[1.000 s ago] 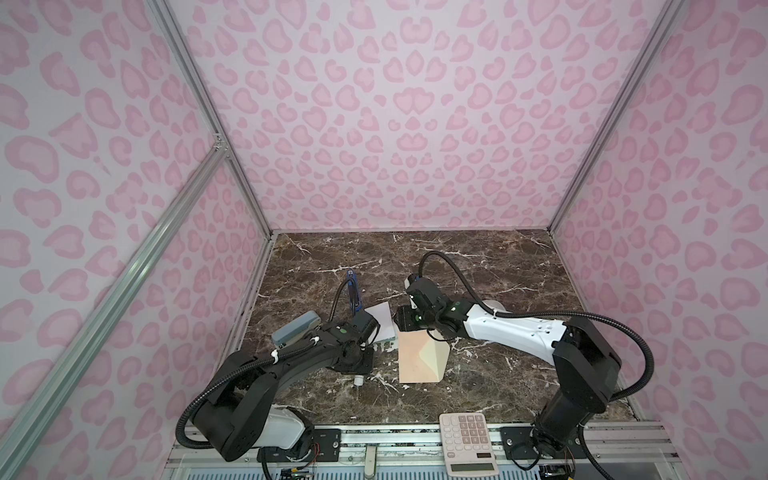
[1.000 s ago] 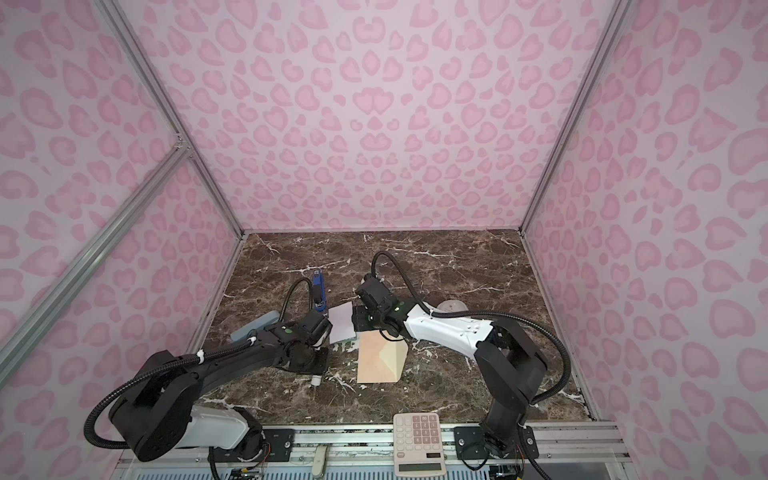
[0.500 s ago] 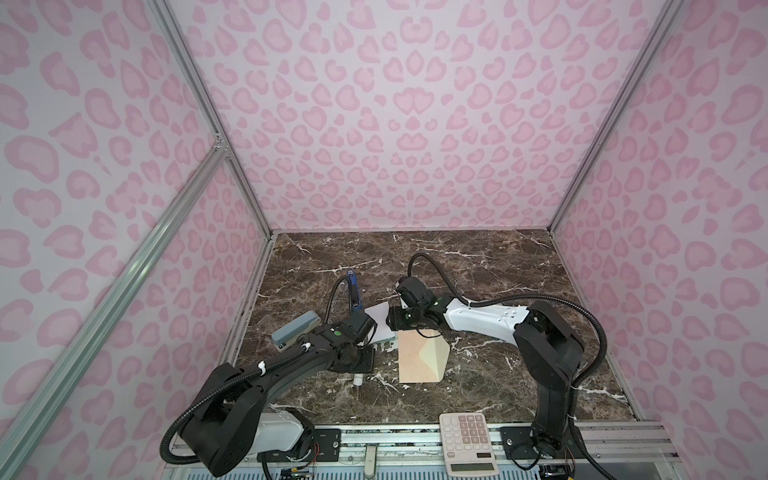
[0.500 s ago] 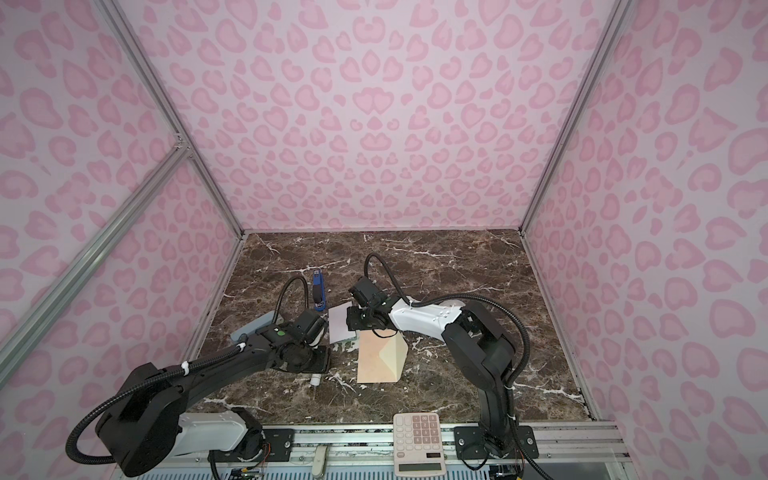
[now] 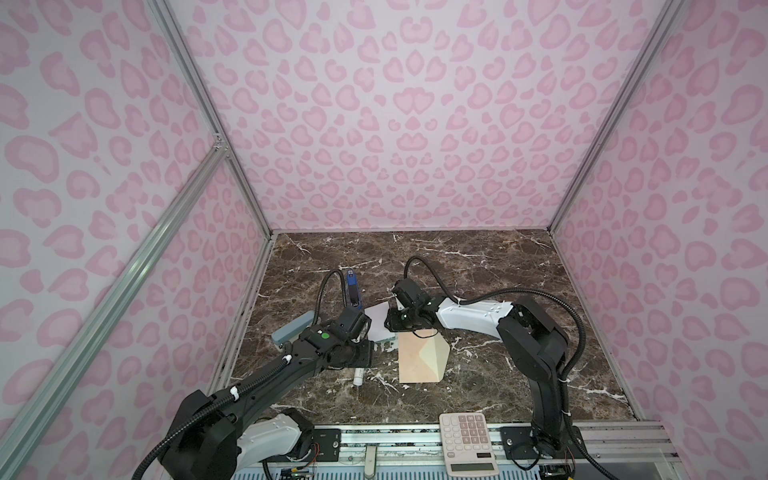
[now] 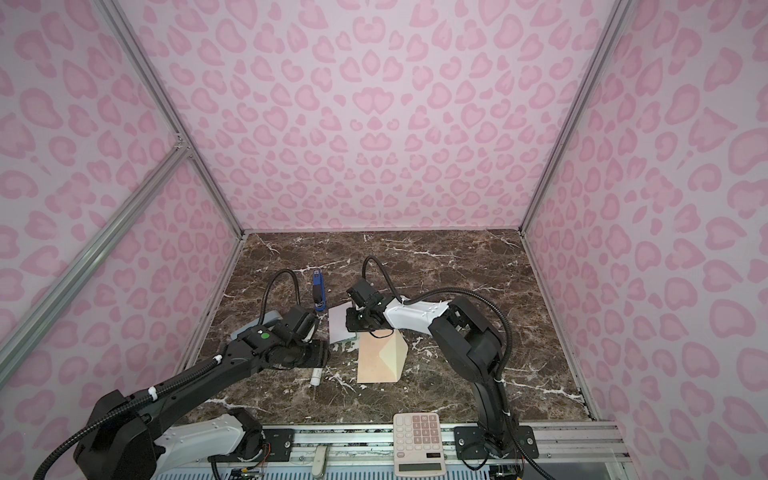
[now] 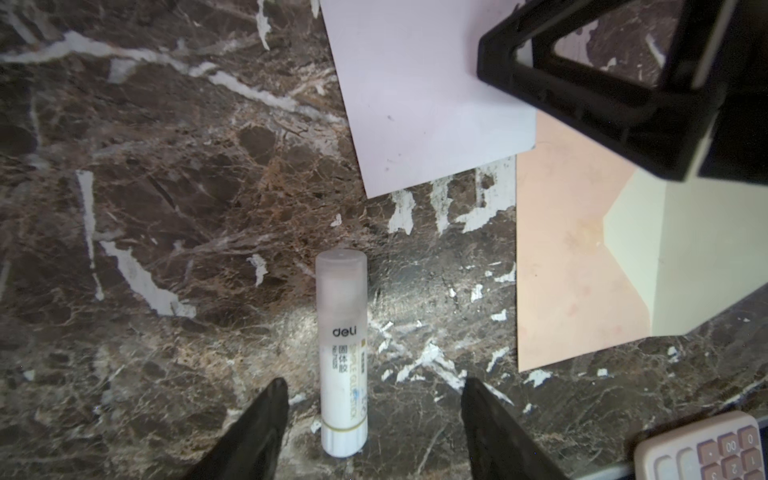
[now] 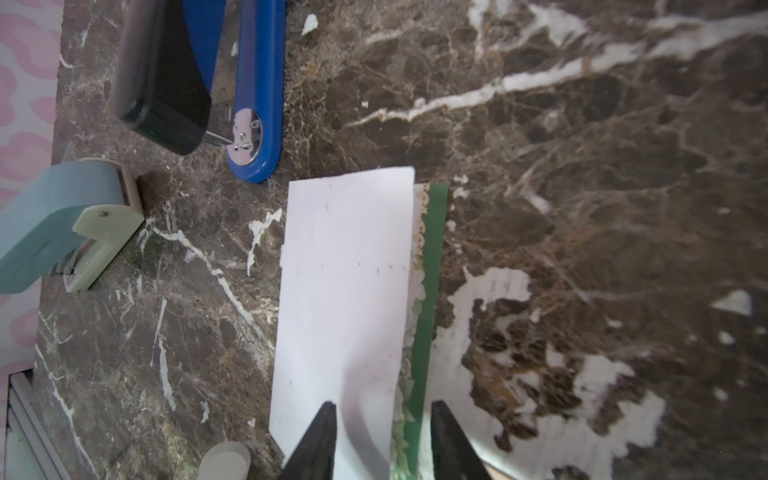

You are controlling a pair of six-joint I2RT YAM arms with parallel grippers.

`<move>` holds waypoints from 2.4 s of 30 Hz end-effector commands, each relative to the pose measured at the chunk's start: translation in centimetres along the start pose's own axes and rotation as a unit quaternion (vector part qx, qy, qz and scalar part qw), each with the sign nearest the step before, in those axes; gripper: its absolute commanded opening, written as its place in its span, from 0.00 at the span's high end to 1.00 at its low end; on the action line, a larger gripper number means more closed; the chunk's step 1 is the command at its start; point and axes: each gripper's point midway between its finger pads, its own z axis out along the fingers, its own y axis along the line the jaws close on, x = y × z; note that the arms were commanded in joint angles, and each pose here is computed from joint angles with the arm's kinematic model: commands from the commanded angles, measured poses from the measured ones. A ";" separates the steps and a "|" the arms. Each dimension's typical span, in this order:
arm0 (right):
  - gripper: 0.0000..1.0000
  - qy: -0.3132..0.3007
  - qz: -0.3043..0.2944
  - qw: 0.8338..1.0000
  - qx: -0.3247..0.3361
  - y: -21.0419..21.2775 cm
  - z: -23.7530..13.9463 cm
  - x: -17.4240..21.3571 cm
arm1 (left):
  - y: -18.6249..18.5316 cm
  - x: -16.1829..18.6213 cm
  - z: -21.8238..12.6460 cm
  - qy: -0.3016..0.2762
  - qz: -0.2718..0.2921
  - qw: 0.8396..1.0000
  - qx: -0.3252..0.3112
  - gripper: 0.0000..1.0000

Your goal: Place the letter into the envelope and seal it

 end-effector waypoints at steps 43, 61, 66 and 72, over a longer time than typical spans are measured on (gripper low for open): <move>1.00 -0.198 0.025 0.958 -0.204 5.3 -23.9 -4.4 | -9.8 -14.7 -11.9 -0.257 -0.051 0.875 0.406 0.21; 1.00 -0.199 0.040 0.946 -0.253 6.4 -25.2 -4.1 | -13.0 -15.6 -12.3 -0.245 -0.036 0.833 0.494 0.27; 1.00 -0.199 0.042 0.946 -0.254 6.3 -25.2 -4.0 | -14.0 -15.4 -13.5 -0.249 -0.020 0.817 0.520 0.33; 1.00 -0.203 0.053 0.950 -0.232 4.4 -24.6 -3.8 | -14.4 -15.2 -14.1 -0.251 -0.010 0.812 0.526 0.47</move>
